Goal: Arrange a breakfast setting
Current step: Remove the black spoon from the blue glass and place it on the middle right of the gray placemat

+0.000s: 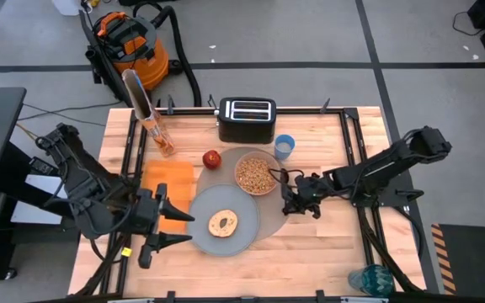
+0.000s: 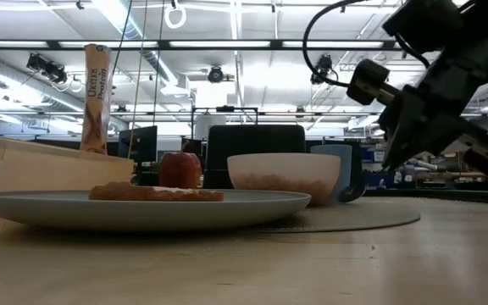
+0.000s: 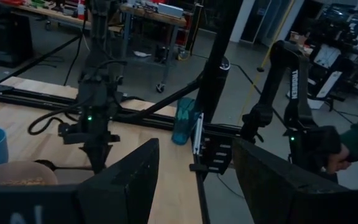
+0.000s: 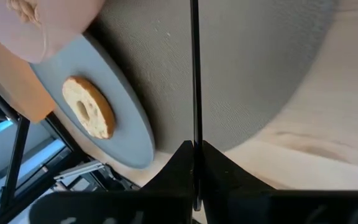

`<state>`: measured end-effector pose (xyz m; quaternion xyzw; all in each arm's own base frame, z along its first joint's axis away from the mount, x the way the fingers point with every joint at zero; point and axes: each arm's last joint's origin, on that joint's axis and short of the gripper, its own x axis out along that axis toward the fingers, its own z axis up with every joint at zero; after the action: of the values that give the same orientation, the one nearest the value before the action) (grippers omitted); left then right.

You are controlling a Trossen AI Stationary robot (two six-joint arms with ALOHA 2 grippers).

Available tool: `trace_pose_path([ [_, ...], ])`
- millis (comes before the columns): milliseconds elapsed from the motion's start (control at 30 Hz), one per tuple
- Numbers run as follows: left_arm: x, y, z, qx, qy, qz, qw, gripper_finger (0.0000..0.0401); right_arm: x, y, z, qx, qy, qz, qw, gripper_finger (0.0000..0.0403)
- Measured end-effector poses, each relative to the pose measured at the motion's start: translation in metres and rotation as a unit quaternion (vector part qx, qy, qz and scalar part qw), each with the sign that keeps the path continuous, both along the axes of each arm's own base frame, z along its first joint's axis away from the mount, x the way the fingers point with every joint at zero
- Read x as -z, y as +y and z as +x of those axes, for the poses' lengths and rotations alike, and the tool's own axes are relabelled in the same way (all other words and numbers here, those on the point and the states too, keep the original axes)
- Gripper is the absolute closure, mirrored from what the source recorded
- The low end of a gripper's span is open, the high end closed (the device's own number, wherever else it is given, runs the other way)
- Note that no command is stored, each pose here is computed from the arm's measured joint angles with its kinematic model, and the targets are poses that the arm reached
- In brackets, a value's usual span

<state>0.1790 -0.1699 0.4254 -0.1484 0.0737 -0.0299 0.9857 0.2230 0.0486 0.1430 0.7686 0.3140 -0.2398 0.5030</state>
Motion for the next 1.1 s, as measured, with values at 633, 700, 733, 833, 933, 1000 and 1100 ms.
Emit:
trace_pose_path([
  [633,0.000,0.000,0.000,0.001,-0.001,-0.002,1.000,0.0191,0.022,0.003,0.010,0.003,0.017,-0.009,1.000,0.0341],
  [700,0.000,0.000,0.000,0.001,-0.002,-0.002,1.000,0.0191,0.021,0.003,0.010,-0.001,0.015,-0.012,1.000,0.0334],
  [733,0.000,0.000,0.000,0.001,-0.002,-0.002,1.000,0.0191,0.021,0.003,0.010,-0.001,0.015,-0.012,1.000,0.0331],
  [833,0.000,0.000,0.000,0.001,-0.002,-0.002,1.000,0.0191,0.021,0.003,0.010,-0.002,0.014,-0.013,1.000,0.0329],
  [933,0.000,0.000,0.000,0.001,-0.002,-0.002,1.000,0.0191,0.021,0.003,0.010,-0.008,0.012,-0.018,1.000,0.0329],
  [1000,0.000,0.000,0.000,0.001,-0.002,-0.002,1.000,0.0191,0.021,0.003,0.010,-0.009,0.012,-0.020,1.000,0.0329],
  [1100,-0.001,0.000,0.000,0.001,-0.002,0.001,1.000,0.0191,0.021,0.003,0.010,-0.008,0.011,-0.024,1.000,0.0329],
])
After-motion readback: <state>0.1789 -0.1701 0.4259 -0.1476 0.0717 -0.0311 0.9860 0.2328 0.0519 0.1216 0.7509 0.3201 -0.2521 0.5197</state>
